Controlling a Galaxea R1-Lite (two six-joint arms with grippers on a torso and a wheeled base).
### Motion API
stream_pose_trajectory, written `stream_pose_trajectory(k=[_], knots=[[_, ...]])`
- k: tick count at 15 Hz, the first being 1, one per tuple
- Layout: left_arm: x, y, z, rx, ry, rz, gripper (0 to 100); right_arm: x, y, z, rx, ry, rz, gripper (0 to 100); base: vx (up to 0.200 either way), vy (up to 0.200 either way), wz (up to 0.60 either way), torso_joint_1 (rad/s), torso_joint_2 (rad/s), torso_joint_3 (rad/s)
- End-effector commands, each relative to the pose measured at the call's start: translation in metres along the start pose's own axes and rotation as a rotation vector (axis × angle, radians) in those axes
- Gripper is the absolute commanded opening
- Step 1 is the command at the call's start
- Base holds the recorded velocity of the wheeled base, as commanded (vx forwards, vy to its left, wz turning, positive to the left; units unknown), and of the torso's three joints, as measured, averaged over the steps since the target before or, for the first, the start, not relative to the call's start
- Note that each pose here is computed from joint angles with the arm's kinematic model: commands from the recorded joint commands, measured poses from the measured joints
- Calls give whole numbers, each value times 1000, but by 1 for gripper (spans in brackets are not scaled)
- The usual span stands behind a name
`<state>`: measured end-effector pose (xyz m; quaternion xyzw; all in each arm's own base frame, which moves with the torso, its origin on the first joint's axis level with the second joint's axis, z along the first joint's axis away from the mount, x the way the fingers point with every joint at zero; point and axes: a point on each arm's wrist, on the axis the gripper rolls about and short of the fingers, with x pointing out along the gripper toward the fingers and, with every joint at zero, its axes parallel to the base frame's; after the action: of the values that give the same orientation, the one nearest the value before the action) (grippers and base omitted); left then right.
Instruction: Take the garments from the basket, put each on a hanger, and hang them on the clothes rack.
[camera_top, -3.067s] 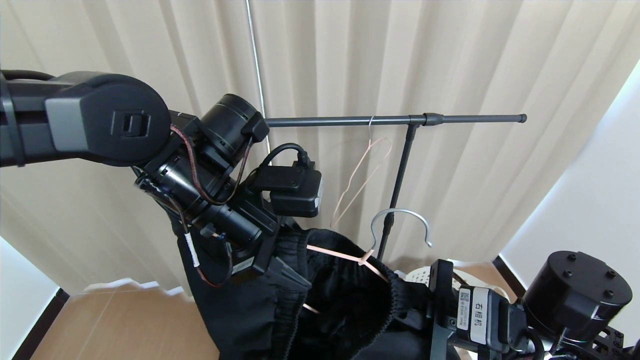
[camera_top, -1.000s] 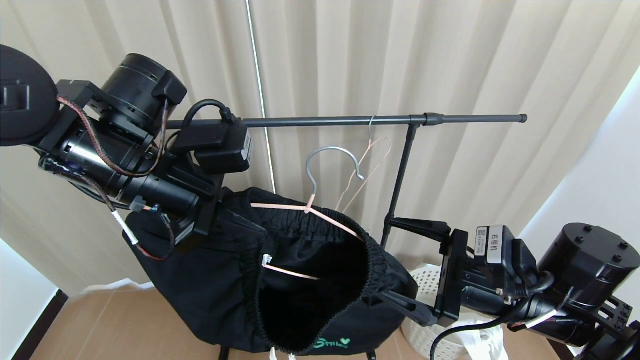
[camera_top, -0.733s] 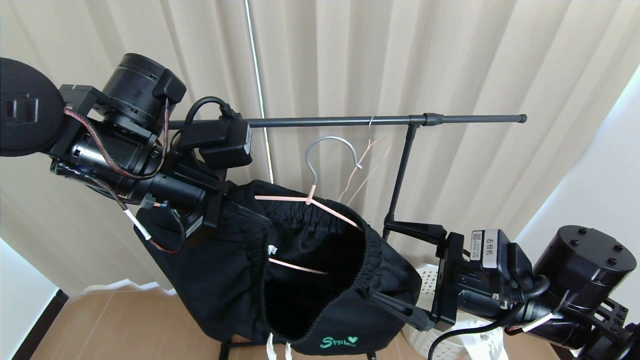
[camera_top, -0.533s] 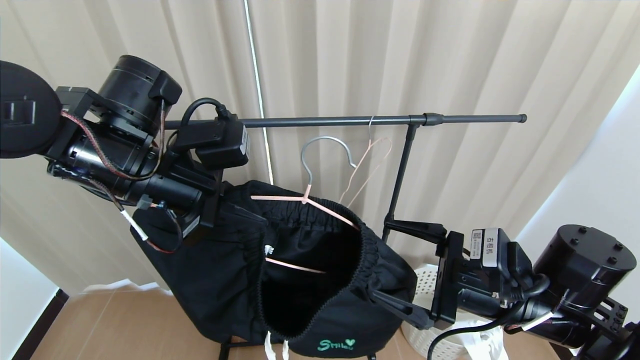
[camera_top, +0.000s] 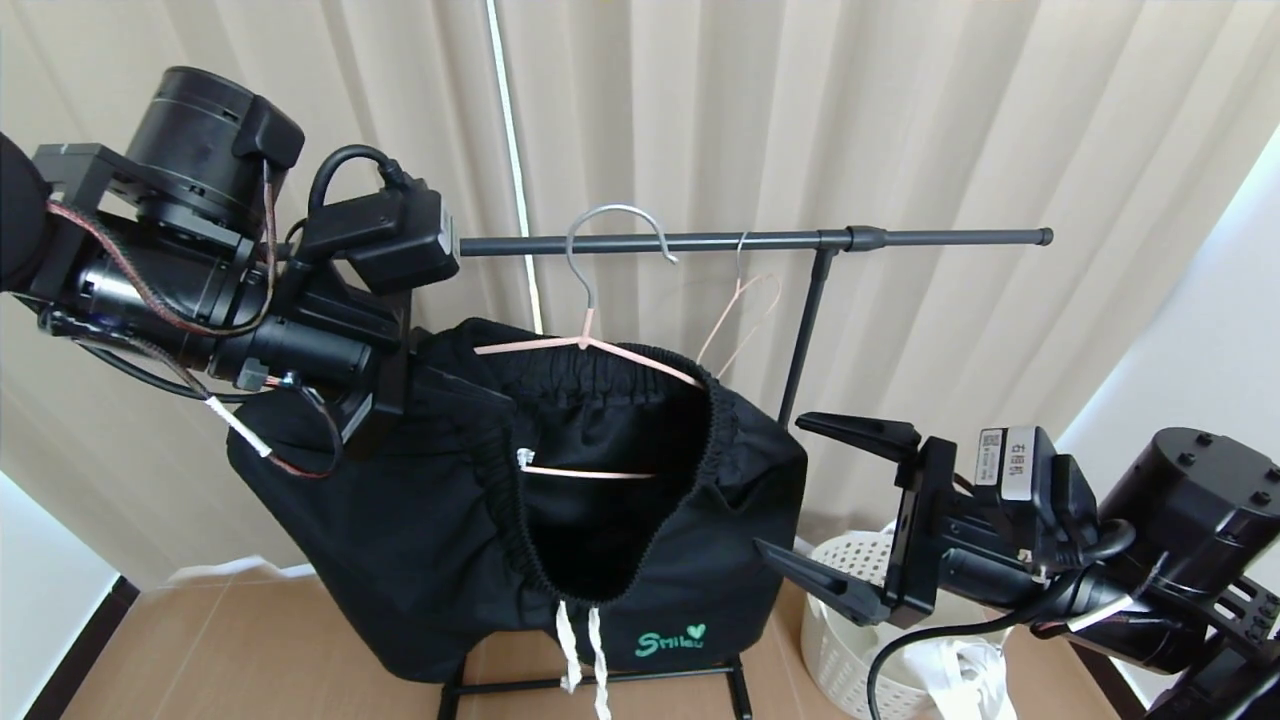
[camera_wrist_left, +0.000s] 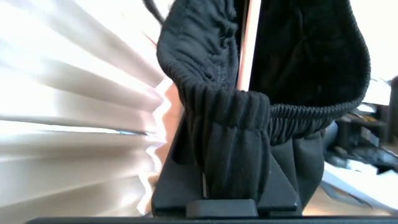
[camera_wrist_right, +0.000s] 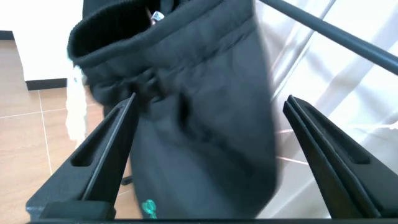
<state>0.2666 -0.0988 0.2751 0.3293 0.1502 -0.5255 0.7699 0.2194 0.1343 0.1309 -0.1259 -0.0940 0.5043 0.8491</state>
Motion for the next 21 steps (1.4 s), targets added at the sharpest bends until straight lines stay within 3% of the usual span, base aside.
stream_pose_trajectory(k=[1, 4, 6, 11, 17, 21], knots=[[-6, 1, -2, -11, 2, 20, 0, -1, -1, 2, -6, -7, -7, 100, 0, 0, 0, 0, 0, 0], [-18, 1, -2, -28, -4, 54, 0, -4, -14, -1, -9, 2, -46, 100, 0, 0, 0, 0, 0, 0], [-28, -1, -2, -48, -62, 52, 0, -11, -37, -12, 75, 6, -49, 100, 0, 0, 0, 0, 0, 0], [-32, -2, 1, -64, -122, 111, 0, -8, -61, -45, 125, 65, -90, 100, 0, 0, 0, 0, 0, 0], [-38, -5, 5, -65, -167, 156, 0, -4, -61, -71, 173, 123, -85, 100, 0, 0, 0, 0, 0, 0], [-45, -17, 10, -67, -183, 148, 0, 3, -65, -84, 190, 139, -87, 100, 0, 0, 0, 0, 0, 0]])
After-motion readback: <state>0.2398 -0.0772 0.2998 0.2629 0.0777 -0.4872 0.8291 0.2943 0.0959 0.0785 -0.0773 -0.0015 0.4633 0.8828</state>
